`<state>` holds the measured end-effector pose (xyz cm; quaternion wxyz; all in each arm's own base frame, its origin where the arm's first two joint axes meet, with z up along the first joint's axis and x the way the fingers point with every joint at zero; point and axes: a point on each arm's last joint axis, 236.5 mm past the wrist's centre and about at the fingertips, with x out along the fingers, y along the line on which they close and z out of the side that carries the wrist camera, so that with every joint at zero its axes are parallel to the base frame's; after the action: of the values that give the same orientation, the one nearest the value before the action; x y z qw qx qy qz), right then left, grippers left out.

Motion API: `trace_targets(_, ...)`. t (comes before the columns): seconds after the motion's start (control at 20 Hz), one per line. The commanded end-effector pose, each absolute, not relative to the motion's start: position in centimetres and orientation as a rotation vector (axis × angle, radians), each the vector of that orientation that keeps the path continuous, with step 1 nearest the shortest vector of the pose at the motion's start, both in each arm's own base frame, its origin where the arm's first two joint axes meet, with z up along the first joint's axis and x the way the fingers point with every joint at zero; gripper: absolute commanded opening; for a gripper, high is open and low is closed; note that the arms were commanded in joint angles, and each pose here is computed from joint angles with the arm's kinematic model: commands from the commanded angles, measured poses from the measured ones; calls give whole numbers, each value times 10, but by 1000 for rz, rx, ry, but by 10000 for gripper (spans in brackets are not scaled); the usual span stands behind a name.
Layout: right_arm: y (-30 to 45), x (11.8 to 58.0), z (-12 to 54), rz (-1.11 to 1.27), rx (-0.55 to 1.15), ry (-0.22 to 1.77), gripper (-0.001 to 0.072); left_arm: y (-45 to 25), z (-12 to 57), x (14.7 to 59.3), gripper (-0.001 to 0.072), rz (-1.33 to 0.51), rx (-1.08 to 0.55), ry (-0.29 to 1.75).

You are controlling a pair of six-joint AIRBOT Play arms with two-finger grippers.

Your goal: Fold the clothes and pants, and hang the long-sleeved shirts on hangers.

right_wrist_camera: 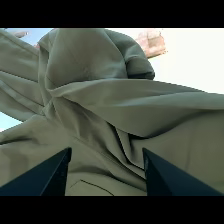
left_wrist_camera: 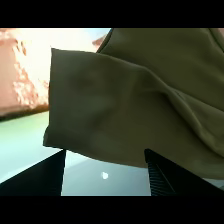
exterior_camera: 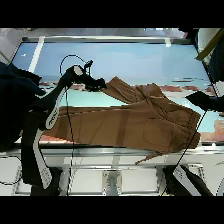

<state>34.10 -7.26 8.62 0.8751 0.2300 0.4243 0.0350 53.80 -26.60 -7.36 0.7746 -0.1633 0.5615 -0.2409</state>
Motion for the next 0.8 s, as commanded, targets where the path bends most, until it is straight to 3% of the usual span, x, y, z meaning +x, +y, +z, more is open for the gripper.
trace_targets(0.0, -72, 341, 86, 74, 480, 886, 488, -277, -73, 548, 507, -517, -346, 1157)
trace_targets(0.3, -71, 339, 85, 81, 477, 898, 488, -232, -77, 532, 512, -471, -256, 1264)
trace_targets(0.5, -71, 339, 85, 82, 477, 898, 488, -201, -76, 537, 512, -404, -316, 1291)
trace_targets(0.75, -70, 339, 85, 84, 480, 898, 488, -243, -79, 547, 510, -475, -390, 1223)
